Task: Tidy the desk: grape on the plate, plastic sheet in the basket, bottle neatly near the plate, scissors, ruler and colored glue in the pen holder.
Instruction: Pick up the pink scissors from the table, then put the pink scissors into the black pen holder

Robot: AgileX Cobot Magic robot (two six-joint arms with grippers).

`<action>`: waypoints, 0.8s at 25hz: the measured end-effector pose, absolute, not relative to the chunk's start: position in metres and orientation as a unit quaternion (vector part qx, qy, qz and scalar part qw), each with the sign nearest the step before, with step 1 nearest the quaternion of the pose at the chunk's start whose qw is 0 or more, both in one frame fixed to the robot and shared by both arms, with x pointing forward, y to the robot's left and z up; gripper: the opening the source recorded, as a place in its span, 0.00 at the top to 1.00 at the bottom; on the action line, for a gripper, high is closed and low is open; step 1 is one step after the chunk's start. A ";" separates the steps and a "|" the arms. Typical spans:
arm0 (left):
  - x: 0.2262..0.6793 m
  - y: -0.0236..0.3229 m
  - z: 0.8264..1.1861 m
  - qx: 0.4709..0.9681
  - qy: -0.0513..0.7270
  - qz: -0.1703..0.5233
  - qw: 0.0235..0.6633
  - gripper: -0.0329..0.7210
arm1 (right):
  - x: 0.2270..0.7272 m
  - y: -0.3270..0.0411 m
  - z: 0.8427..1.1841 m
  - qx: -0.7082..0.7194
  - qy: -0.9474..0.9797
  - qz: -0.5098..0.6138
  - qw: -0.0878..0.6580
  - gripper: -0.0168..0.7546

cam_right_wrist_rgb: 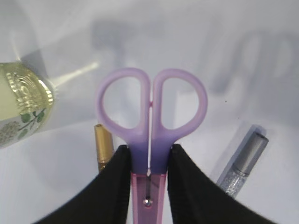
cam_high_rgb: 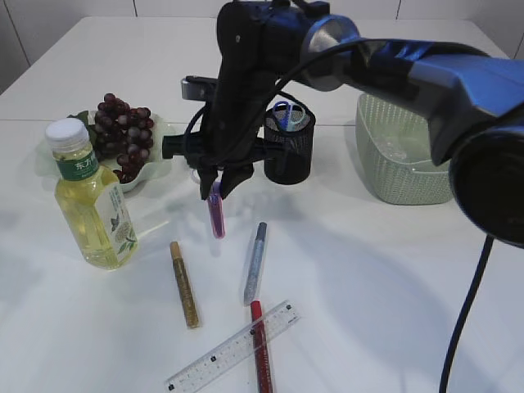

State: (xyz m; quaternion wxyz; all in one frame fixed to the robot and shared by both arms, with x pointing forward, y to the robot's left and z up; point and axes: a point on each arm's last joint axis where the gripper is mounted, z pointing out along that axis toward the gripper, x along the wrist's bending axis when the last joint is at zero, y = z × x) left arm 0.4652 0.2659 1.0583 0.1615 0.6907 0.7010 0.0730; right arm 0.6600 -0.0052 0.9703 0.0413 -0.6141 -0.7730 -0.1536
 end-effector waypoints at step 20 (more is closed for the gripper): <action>0.465 0.266 1.058 0.691 0.701 0.073 0.161 0.38 | 0.722 -0.128 1.060 -0.610 -0.726 -0.315 0.040 0.70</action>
